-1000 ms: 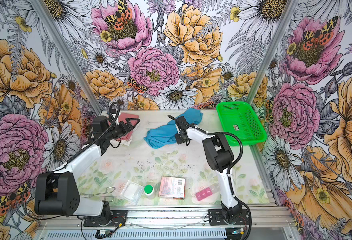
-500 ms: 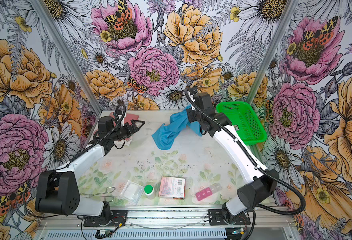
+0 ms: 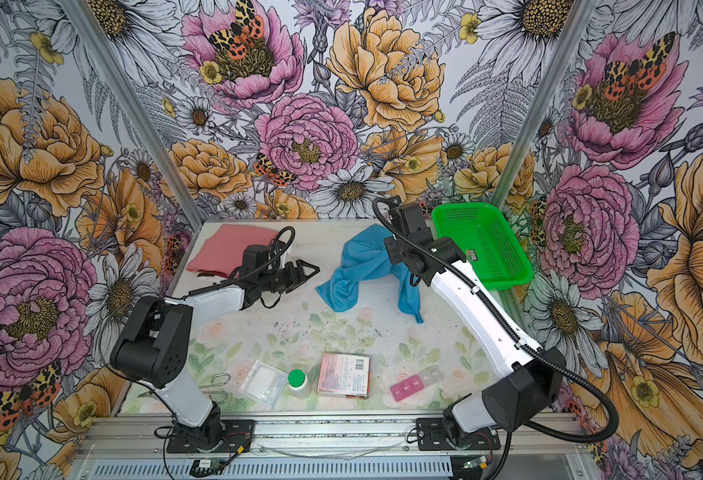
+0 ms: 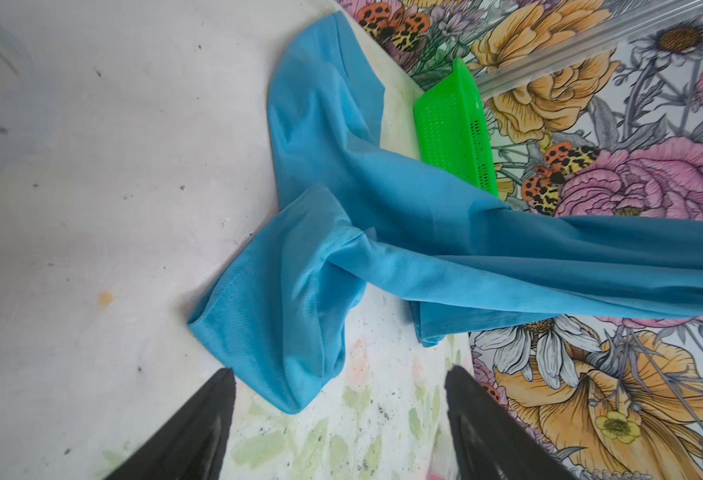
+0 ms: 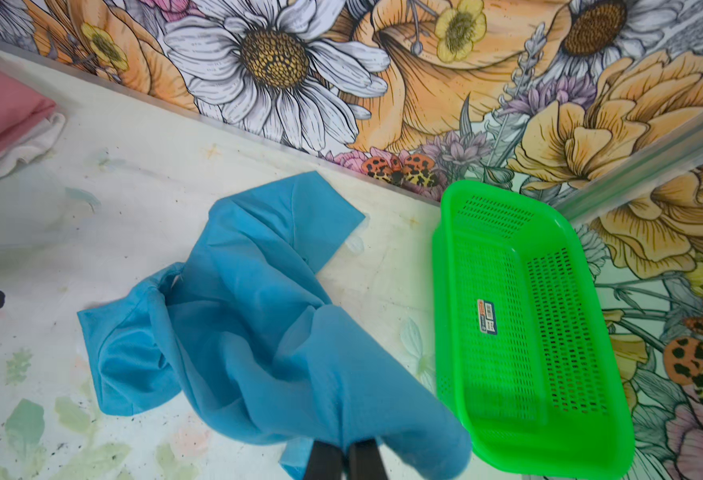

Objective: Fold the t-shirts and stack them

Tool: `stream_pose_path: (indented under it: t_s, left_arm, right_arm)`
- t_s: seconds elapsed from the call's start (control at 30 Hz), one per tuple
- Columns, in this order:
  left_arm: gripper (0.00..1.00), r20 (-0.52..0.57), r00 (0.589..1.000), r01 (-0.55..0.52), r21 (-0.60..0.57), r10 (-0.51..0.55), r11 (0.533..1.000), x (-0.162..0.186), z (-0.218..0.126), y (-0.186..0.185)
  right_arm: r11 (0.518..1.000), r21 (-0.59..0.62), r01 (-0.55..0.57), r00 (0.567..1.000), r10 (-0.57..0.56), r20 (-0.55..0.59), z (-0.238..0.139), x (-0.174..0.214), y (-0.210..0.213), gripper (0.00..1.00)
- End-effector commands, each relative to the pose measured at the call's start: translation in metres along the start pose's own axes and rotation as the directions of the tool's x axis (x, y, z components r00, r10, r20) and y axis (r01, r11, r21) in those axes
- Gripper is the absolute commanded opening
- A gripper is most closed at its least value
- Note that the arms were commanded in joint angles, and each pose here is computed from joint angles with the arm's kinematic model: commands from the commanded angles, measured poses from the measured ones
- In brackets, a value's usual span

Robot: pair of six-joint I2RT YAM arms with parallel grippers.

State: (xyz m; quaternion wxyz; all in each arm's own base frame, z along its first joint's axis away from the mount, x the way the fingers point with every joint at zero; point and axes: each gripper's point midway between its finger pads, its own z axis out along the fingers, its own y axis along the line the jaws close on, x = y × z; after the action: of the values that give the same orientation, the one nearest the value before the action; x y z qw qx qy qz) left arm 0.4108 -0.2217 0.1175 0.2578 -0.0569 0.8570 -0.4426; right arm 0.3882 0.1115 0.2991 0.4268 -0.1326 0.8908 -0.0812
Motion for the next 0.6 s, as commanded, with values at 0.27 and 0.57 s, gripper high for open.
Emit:
stream_pose_path:
  t_s: [0.27,0.57]
  left_arm:
    - [0.53,-0.056,0.998,-0.038,-0.340,0.020,0.939,0.022,0.042,0.055]
    - [0.37,-0.108,0.990,-0.130,-0.501,0.087,0.855,0.034,0.057,0.064]
  right_arm:
    - [0.988,0.117,-0.102,0.986,0.116,-0.121,0.014,0.066,-0.044,0.00]
    - [0.990,0.099,-0.105,0.981,0.119,-0.153,0.021,0.076,-0.041,0.00]
